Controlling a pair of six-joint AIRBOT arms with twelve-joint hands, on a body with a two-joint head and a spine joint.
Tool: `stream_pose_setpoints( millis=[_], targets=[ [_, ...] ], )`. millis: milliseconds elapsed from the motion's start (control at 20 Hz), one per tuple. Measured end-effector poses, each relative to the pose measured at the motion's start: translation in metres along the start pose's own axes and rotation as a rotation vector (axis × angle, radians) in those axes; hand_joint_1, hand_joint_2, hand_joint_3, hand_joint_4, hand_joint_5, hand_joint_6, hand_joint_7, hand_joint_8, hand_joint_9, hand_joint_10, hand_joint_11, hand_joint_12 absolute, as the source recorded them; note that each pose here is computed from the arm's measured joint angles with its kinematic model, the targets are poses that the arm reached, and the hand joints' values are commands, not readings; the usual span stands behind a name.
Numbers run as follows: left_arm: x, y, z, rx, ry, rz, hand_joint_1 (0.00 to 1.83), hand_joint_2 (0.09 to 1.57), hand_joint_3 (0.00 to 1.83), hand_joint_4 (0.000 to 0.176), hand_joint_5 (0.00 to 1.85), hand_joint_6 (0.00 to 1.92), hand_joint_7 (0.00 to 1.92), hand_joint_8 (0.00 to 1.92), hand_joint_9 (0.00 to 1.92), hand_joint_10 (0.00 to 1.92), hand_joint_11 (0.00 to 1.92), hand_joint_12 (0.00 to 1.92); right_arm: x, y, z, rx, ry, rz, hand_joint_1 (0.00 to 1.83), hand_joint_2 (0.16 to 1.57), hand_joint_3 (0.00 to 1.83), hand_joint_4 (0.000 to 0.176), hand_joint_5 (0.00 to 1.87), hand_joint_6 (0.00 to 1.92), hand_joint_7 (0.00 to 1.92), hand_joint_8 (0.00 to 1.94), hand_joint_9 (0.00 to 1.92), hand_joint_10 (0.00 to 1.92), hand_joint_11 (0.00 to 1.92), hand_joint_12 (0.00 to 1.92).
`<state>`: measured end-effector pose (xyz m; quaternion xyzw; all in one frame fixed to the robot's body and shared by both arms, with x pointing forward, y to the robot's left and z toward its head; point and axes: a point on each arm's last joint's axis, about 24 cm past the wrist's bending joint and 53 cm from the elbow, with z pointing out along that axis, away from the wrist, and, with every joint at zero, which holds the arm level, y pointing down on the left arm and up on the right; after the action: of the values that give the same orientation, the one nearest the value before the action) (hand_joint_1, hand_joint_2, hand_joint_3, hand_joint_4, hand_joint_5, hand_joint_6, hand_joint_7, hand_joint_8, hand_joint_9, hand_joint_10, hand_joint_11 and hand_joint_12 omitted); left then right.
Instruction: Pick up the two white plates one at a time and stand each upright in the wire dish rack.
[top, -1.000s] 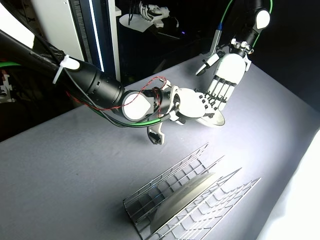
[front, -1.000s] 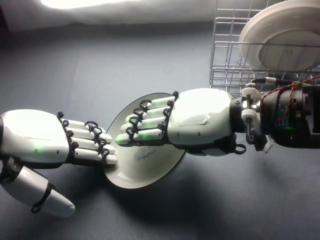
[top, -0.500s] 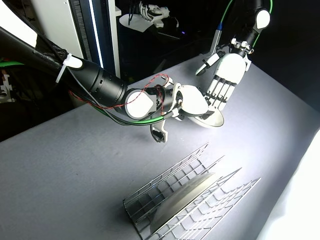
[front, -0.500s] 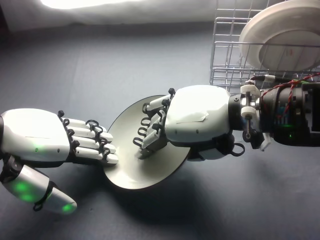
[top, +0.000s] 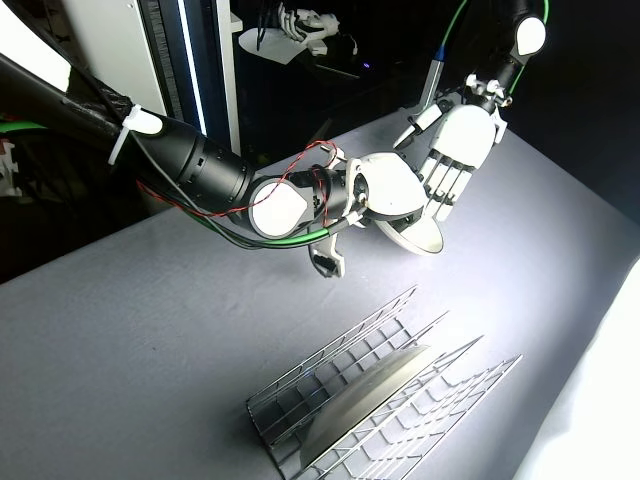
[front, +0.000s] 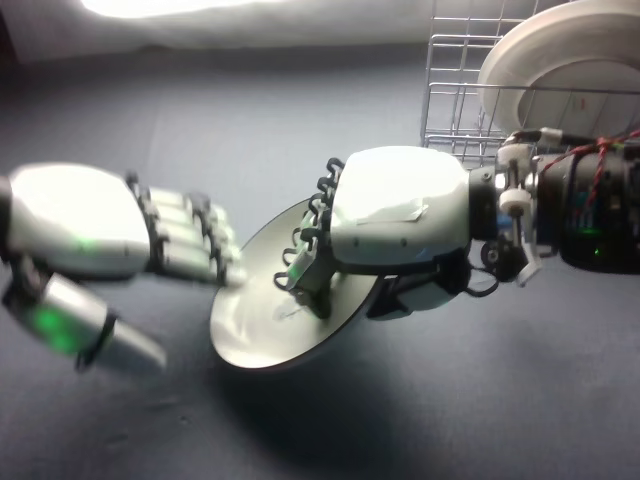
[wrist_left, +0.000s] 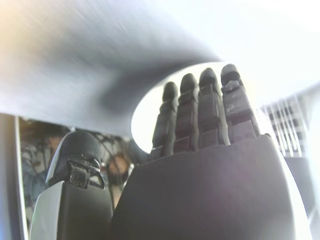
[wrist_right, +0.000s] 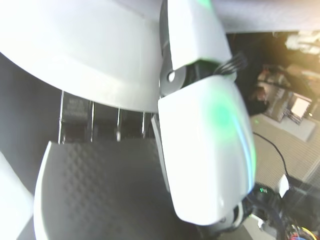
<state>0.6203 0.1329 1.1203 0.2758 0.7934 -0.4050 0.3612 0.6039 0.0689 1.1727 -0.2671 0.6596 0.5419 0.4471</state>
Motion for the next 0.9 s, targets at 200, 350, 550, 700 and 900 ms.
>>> stream_pose_setpoints(
  millis=[200,350,550,700,900],
  targets=[
    [-0.033,0.003,-0.012,-0.008,-0.075,0.015,0.0,1.22,0.0,0.0,0.15,0.02,0.13,0.01,0.07,0.01,0.03,0.02,-0.014,0.014,-0.011,0.002,-0.036,0.053,1.38,1.07,0.0,0.0,1.01,0.97,1.1,0.61,1.03,1.04,0.99,1.32],
    [-0.042,0.001,-0.017,0.0,-0.09,0.03,0.0,1.22,0.0,0.0,0.14,0.01,0.12,0.0,0.05,0.01,0.01,0.01,-0.028,0.022,-0.02,0.01,-0.069,0.091,1.39,1.05,0.0,0.0,1.05,0.9,1.17,0.52,1.05,1.0,0.98,1.3],
    [-0.056,0.004,-0.029,-0.003,-0.122,0.041,0.0,1.22,0.0,0.0,0.13,0.01,0.1,0.01,0.05,0.01,0.02,0.01,-0.053,0.038,-0.036,0.004,-0.131,0.154,1.38,1.08,0.0,0.0,0.97,1.02,1.09,0.65,1.03,1.04,1.02,1.29],
    [-0.059,0.013,-0.035,-0.022,-0.128,0.043,0.0,1.23,0.0,0.0,0.14,0.01,0.11,0.01,0.04,0.01,0.01,0.01,-0.068,0.041,-0.046,0.015,-0.178,0.215,1.39,1.07,0.0,0.0,0.99,0.97,1.1,0.64,1.06,1.01,1.03,1.28],
    [-0.062,0.028,-0.045,-0.061,-0.132,0.05,0.0,1.23,0.0,0.0,0.13,0.0,0.1,0.0,0.04,0.01,0.01,0.01,-0.091,0.033,-0.061,0.053,-0.268,0.35,1.38,1.08,0.0,0.0,1.0,1.03,1.08,0.7,1.0,1.01,1.0,1.17]
  ],
)
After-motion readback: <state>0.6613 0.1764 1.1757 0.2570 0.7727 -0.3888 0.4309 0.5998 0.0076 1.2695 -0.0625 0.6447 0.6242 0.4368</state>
